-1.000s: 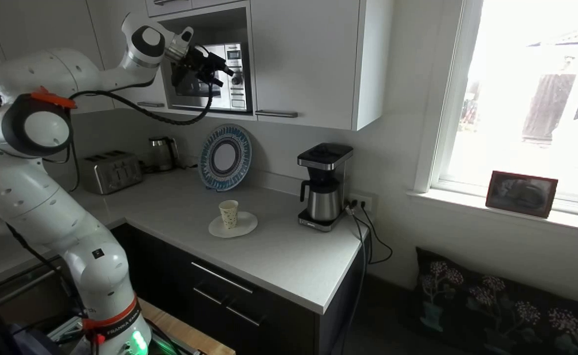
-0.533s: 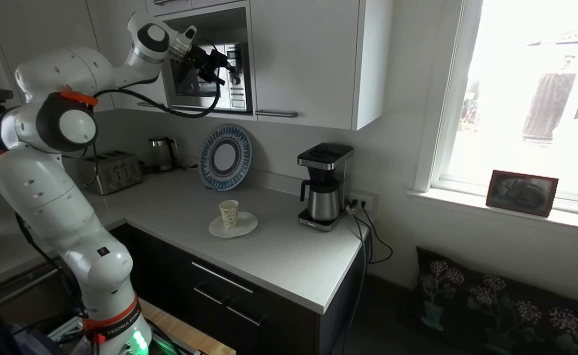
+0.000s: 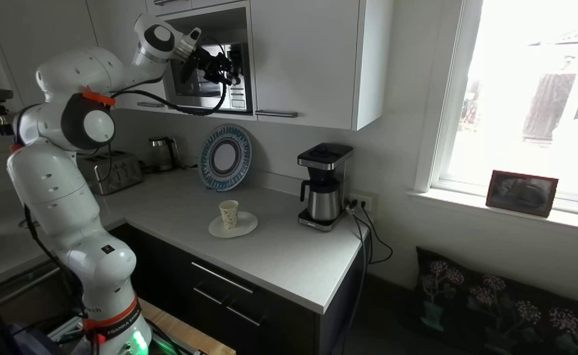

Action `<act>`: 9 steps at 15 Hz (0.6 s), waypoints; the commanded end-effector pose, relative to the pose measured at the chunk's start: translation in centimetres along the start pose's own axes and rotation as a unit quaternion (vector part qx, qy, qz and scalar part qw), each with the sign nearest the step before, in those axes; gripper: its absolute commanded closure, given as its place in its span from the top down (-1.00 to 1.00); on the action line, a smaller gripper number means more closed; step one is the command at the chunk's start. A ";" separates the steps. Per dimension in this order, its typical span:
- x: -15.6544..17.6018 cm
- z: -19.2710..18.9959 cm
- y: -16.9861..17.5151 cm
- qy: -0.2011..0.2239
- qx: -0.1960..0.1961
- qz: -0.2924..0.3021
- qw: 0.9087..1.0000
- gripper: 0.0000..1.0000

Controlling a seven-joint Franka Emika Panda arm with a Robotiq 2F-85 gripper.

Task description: Close the door of the microwave

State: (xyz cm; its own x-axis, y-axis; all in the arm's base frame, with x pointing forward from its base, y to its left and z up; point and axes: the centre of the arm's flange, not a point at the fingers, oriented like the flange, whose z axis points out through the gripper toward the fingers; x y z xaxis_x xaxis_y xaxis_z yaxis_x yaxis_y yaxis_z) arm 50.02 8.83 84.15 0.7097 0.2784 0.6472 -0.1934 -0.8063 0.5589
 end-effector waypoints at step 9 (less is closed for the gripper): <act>2.1 0.7 -0.4 -0.040 -0.028 -0.045 0.998 0.12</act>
State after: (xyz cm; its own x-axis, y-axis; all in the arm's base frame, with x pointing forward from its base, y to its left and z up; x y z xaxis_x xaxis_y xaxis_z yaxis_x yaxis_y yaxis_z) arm 50.77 9.17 84.60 0.7531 0.3027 0.5841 -0.1692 -0.7688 0.6167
